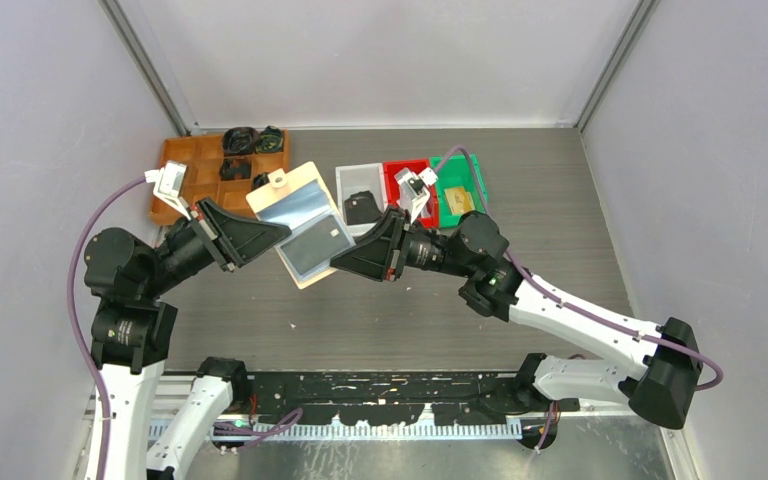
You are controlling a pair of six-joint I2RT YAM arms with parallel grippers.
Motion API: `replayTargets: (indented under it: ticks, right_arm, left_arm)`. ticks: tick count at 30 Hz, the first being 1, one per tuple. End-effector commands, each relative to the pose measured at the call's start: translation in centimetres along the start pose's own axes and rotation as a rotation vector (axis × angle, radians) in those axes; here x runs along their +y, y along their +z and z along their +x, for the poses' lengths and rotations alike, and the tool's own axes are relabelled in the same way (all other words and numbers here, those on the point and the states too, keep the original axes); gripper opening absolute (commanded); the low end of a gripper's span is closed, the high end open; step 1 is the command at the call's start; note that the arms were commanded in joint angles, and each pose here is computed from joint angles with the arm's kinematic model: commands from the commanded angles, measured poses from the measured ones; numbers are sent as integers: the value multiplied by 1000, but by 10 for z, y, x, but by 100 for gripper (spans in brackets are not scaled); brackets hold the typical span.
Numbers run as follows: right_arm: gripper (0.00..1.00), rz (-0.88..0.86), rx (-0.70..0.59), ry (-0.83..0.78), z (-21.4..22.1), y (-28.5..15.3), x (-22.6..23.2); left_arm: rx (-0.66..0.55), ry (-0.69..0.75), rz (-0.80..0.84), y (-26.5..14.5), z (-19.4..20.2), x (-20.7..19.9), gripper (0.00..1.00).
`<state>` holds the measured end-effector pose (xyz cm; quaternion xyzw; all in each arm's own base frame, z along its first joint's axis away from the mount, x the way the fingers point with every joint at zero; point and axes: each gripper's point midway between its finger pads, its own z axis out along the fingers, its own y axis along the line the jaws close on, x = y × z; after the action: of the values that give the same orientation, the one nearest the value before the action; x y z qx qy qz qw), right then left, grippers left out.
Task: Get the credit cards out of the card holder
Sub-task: Remove the credit card from the card holder.
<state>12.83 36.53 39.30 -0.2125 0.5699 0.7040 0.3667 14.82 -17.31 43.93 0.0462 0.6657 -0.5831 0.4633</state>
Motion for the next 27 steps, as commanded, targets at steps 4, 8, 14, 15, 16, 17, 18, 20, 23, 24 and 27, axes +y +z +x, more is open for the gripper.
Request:
replayTargets:
  ticks: [4, 8, 14, 15, 16, 17, 18, 20, 23, 24, 27]
  right_arm:
    - [29, -51, -62, -49, -14, -1, 12]
    - [30, -57, -67, -49, -13, -2, 12]
    - [31, -74, -71, -47, -12, -2, 14]
    - [31, -71, -73, -46, -13, -2, 13]
    - [31, -69, -76, -47, -13, -2, 13]
    - [31, -68, -79, -46, -14, -2, 12]
    - [31, -69, -80, -47, -14, -2, 13]
    - [31, -67, -87, -48, -16, -1, 13]
    - [31, -70, -96, -52, -19, 0, 14]
    - [30, -66, -106, -54, -21, 1, 13]
    - [28, -47, -131, -59, -26, 3, 9]
  left_arm:
    - [-31, 68, 80, -5, -12, -33, 0]
    - [-33, 67, 83, -5, -14, -35, 0]
    - [-34, 65, 82, -5, -14, -35, 0]
    - [-34, 67, 83, -5, -14, -35, 0]
    - [-33, 65, 84, -5, -14, -36, 0]
    - [-34, 65, 83, -5, -15, -36, 0]
    - [-35, 66, 83, -5, -15, -36, 0]
    - [-38, 69, 85, -5, -16, -37, 0]
    - [-37, 67, 86, -5, -16, -38, 0]
    - [-37, 67, 86, -5, -16, -38, 0]
    - [-38, 67, 88, -5, -16, -39, 0]
